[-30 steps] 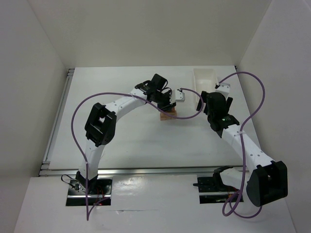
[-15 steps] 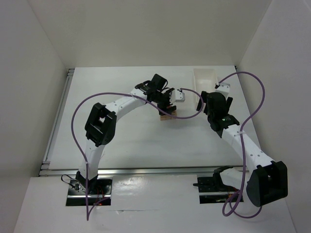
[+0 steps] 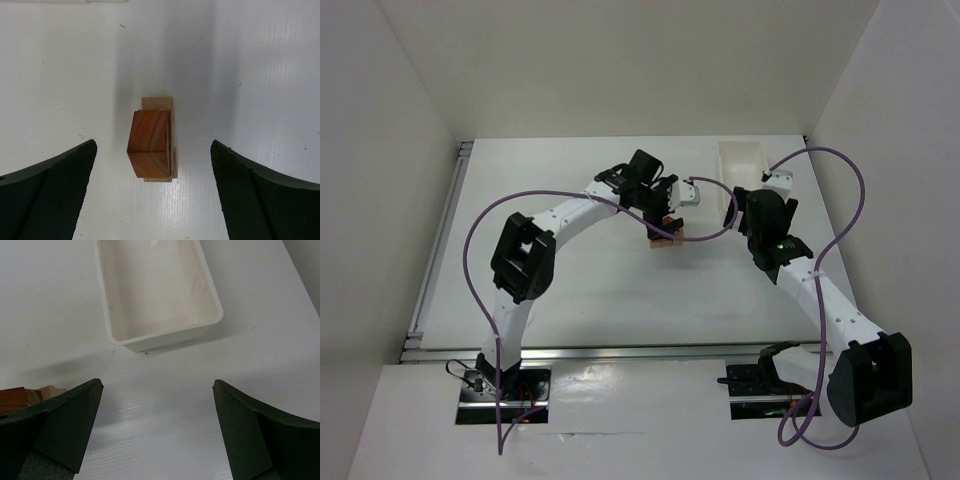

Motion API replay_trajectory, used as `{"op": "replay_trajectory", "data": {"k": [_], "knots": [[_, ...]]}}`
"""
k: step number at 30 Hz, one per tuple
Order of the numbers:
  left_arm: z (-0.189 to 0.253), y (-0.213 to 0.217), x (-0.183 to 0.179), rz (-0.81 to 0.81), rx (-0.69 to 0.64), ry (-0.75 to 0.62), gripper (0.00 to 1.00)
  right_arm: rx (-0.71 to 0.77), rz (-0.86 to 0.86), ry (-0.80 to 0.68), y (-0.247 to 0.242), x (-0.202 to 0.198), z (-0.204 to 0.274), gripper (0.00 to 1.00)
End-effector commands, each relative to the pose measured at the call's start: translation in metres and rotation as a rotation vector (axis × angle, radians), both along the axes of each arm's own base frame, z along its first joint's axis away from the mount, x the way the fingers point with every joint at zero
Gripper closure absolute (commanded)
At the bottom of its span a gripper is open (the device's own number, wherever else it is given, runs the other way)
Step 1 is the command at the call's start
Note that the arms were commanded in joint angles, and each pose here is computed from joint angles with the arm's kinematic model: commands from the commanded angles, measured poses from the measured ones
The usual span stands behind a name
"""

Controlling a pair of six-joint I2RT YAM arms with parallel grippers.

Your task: Build the wood block tower

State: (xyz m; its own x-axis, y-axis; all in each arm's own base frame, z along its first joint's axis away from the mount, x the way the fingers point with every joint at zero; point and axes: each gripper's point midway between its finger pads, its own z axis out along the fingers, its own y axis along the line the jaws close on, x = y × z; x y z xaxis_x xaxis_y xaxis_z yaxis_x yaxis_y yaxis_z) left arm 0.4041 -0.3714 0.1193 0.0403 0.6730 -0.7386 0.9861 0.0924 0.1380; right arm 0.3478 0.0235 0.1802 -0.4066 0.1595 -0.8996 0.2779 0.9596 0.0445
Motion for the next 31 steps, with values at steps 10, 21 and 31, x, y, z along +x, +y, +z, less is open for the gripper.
{"op": "replay_trajectory", "data": {"k": [10,21,31], "knots": [[0.189,0.215,0.049,1.393,-0.482,-0.146,0.00,0.133,0.004,-0.034,0.015,0.021,0.018,0.00],[0.121,0.324,-0.026,1.915,-0.440,0.025,0.00,0.184,0.124,-0.018,0.046,0.055,0.017,0.00],[0.122,0.339,-0.043,1.908,-0.526,0.015,0.00,0.193,0.153,-0.029,0.050,0.055,0.025,0.00]]}}
